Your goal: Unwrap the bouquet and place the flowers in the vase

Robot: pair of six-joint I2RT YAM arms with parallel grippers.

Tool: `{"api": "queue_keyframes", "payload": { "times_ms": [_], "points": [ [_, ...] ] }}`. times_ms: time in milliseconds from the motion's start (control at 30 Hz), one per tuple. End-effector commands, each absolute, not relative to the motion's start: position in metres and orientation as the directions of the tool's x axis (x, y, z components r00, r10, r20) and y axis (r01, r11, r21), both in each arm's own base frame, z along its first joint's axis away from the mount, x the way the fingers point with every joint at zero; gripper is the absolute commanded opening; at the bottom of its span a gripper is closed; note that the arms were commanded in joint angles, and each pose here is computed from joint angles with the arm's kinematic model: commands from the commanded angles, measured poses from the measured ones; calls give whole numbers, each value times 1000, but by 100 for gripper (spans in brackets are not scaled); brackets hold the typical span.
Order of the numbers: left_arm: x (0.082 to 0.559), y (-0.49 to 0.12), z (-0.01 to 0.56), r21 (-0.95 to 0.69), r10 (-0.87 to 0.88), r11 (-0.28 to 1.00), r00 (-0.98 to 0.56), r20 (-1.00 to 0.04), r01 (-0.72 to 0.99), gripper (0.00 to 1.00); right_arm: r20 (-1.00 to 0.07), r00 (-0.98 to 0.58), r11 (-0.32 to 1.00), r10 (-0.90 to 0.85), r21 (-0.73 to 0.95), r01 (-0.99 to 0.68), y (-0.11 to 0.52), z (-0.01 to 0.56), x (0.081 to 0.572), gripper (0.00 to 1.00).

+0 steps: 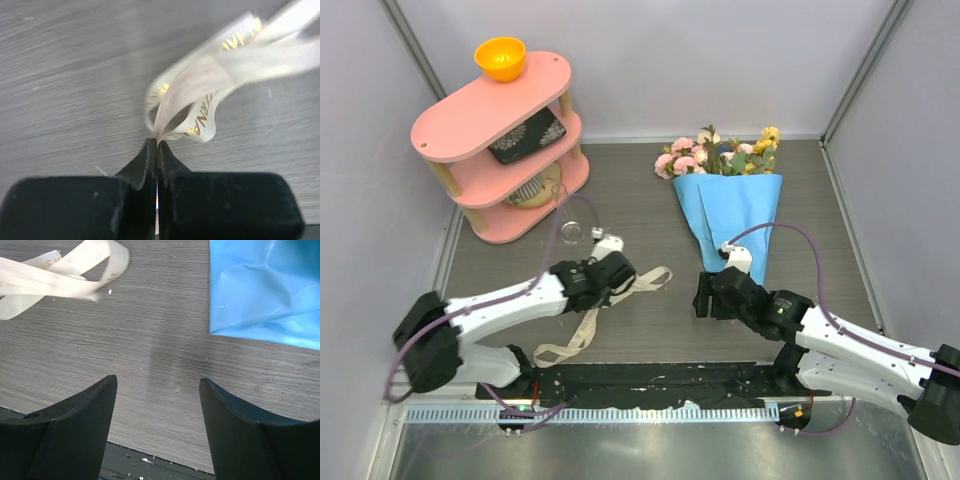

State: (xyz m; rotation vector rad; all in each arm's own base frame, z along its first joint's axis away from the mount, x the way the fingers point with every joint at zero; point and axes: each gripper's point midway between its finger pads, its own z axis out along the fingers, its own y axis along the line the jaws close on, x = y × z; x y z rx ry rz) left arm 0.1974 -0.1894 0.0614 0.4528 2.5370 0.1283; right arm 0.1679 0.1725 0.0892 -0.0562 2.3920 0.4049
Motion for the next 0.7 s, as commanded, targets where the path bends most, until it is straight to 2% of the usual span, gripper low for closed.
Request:
{"api": "queue_keyframes", "payload": {
  "times_ms": [0,33,167,233,433,500,667],
  "points": [
    [216,-140,117,61,-16,994,-697,-717,-86,0,-689,-720,947,83,280,-158,178,102,179,73],
    [215,-127,134,-3,-86,992,-650,-755,-128,0,-688,-722,948,77,275,-162,178,101,178,73],
    [220,-71,160,-127,-286,943,-548,-786,-309,0,-689,-721,947,74,275,-165,180,103,180,73],
    [225,-40,177,-123,-319,914,-495,-808,-387,0,-692,-718,948,69,269,-168,180,104,181,73],
    [220,43,246,-3,-246,810,-335,-910,-587,0,-699,-712,949,67,265,-171,181,109,184,73],
    [219,58,270,-10,-226,777,-263,-938,-629,0,-699,-712,950,65,262,-171,181,109,184,73],
    [209,86,296,22,-169,701,-196,-966,-713,0,-702,-710,954,57,249,-169,180,112,185,72]
  ]
}}
